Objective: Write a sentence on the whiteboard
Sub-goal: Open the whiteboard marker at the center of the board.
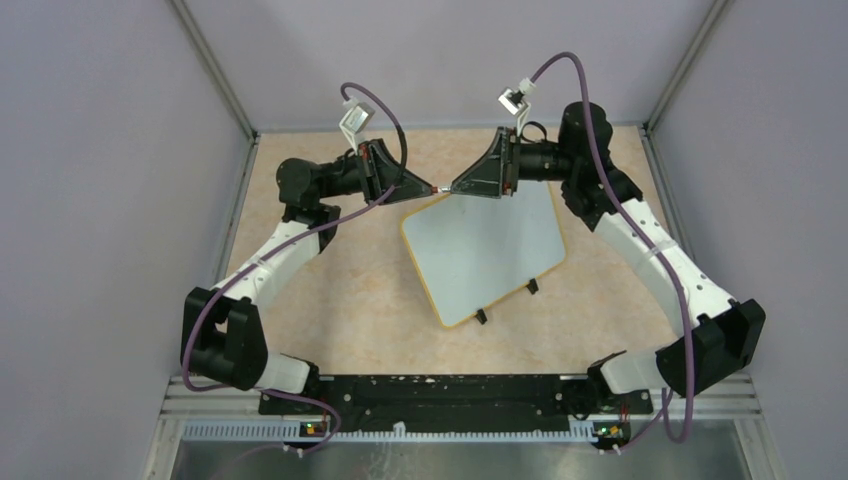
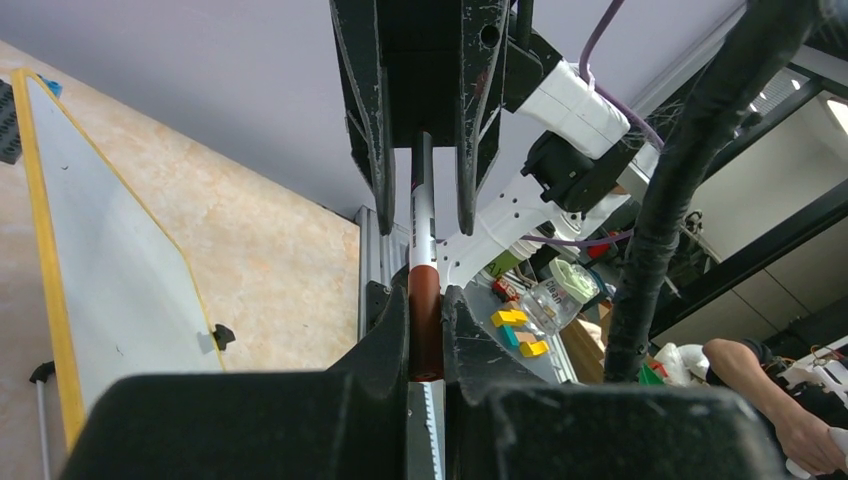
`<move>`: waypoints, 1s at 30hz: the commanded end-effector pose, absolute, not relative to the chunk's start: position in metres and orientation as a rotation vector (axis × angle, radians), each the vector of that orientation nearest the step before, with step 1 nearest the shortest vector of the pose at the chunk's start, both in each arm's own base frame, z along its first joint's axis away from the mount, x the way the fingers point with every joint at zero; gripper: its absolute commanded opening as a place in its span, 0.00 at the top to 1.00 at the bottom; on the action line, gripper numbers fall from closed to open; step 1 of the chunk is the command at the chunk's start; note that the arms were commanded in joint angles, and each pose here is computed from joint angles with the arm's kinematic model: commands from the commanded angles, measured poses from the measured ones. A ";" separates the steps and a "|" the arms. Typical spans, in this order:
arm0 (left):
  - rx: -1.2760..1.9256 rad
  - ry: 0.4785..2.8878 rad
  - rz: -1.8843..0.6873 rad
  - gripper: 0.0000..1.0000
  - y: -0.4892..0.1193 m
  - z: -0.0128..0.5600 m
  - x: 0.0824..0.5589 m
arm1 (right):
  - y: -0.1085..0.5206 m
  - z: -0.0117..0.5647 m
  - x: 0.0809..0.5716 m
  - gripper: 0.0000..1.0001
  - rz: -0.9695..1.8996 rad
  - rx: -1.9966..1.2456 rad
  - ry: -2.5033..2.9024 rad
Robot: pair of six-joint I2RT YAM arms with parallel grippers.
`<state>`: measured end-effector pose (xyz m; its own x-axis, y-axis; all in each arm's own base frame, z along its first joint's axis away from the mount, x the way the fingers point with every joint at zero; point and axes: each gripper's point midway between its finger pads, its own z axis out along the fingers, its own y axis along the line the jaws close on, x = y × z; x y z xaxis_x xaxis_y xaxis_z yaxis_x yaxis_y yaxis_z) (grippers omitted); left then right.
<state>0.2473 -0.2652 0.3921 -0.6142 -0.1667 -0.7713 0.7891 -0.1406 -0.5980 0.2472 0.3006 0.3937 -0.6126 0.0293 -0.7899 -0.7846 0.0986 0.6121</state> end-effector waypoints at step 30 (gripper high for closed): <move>0.689 1.451 -1.762 1.00 -0.249 0.389 0.253 | 0.285 0.423 0.248 1.00 1.523 -0.776 1.641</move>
<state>0.2522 -0.2625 0.3901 -0.6084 -0.1836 -0.7721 0.7935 -0.1228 -0.5961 0.2520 0.3006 0.3911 -0.6124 0.0209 -0.7902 -0.7833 0.1186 0.6102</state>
